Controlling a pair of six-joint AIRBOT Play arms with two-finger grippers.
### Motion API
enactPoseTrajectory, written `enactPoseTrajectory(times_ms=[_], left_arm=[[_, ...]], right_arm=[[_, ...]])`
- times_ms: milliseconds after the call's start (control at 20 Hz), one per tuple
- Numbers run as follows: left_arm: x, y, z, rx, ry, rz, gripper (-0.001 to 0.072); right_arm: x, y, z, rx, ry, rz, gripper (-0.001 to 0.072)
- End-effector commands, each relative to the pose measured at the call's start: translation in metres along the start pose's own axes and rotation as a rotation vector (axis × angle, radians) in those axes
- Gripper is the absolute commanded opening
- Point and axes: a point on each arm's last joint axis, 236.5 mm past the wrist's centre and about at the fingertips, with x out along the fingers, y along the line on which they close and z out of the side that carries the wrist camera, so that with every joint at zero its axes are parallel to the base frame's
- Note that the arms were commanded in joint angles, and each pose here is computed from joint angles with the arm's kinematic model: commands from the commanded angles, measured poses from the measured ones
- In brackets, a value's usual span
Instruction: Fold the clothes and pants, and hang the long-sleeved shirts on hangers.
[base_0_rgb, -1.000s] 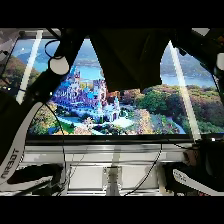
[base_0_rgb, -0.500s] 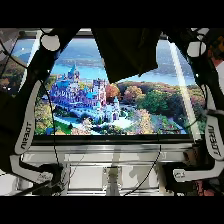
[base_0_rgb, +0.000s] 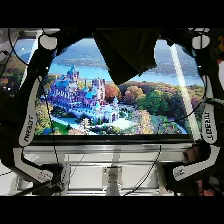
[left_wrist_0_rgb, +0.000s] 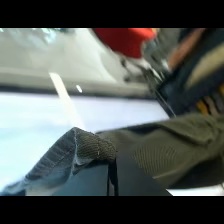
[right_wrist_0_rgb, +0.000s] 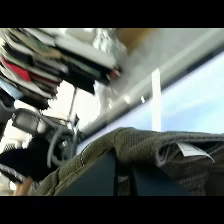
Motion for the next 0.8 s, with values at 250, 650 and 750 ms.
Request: enactPoseTrajectory(times_ms=[250,650,750], left_arm=[[-0.015,-0.023,0.028,0.042,-0.025,-0.04,0.0018],[-0.03,-0.023,0.066,0.008,-0.096,-0.041,0.0018],[-0.033,-0.015,0.071,0.002,-0.105,-0.027,0.0018]], right_arm=[[-0.036,-0.005,-0.022,-0.016,0.203,-0.027,0.0028],[-0.001,0.005,-0.104,-0.023,0.386,-0.009,0.0029],[0.017,0.009,-0.109,-0.025,0.342,0.005,0.0029]])
